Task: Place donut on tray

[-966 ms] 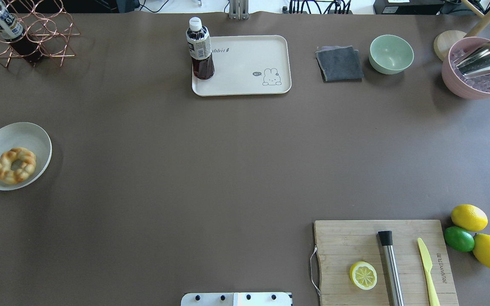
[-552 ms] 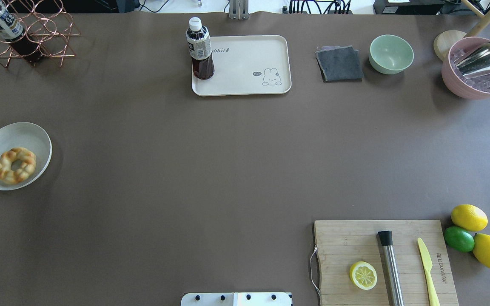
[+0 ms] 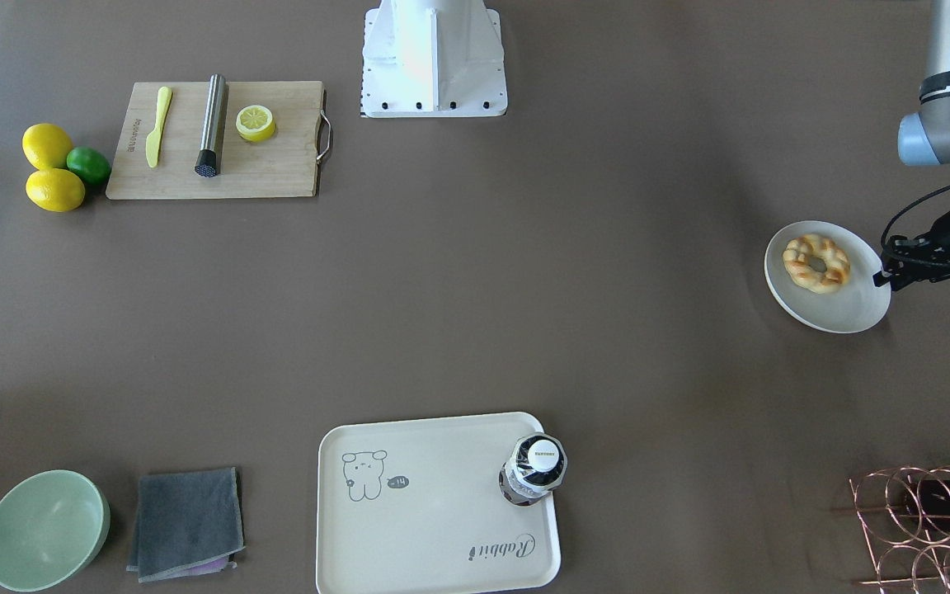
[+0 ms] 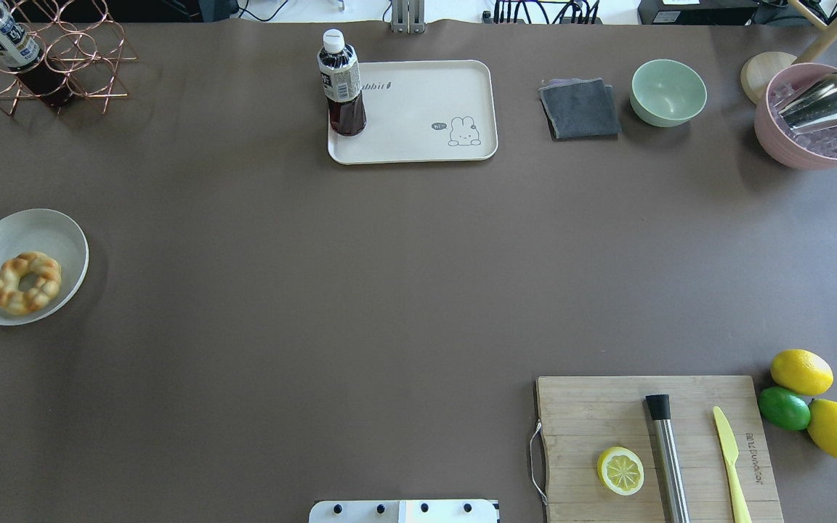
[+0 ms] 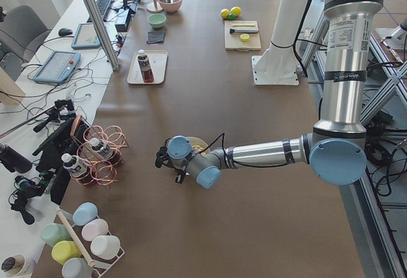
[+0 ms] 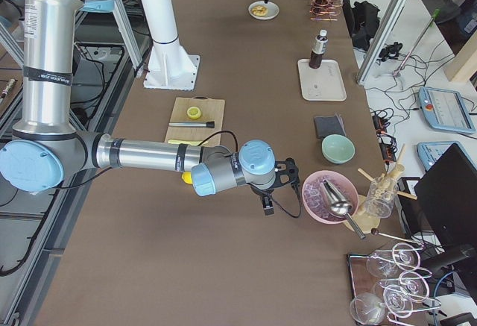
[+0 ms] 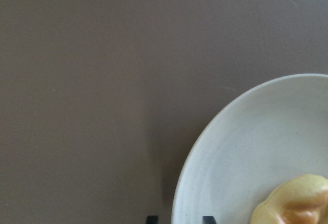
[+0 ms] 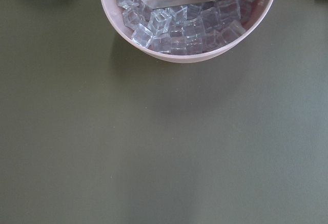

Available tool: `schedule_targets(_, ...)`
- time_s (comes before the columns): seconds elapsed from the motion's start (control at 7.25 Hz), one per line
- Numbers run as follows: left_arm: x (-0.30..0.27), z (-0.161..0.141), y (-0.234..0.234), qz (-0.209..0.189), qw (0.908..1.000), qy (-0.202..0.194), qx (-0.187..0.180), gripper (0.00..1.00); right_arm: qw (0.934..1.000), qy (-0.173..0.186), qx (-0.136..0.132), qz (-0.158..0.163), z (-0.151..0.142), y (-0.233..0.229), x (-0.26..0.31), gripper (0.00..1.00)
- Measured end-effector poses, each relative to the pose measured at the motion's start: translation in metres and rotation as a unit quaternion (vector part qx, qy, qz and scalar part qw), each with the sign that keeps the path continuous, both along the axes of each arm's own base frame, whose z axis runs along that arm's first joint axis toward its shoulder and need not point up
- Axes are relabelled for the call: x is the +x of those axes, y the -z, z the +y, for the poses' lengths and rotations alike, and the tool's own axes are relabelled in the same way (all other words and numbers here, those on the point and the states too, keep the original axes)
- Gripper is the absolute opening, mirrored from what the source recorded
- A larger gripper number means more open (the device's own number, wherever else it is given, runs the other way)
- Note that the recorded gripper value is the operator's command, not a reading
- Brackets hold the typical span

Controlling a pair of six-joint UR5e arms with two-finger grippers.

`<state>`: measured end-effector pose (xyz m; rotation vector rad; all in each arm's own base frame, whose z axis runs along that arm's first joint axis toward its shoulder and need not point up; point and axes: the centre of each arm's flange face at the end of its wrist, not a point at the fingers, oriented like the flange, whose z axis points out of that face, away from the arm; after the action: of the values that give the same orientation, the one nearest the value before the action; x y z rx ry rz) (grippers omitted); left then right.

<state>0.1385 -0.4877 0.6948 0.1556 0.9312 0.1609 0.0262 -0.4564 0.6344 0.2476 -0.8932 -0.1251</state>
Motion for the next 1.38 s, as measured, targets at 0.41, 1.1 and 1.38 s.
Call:
schedule_targets(0.41,0.001,0.000,-0.002,-0.001,1.0000,0.001,-0.004,0.03,1.0000,0.000,0.000,0.000,0.000,0.000,0.000,1.00)
schedule_targets(1.1,0.006,-0.002,0.009,0.014,0.9997,0.005,-0.018,0.00,1.0000,-0.001,0.001,-0.001,-0.001,0.002,0.000,0.99)
schedule_targets(1.38,0.009,-0.010,0.033,0.066,0.9961,0.000,-0.058,0.00,0.9999,-0.010,0.000,-0.003,-0.009,0.013,-0.001,0.96)
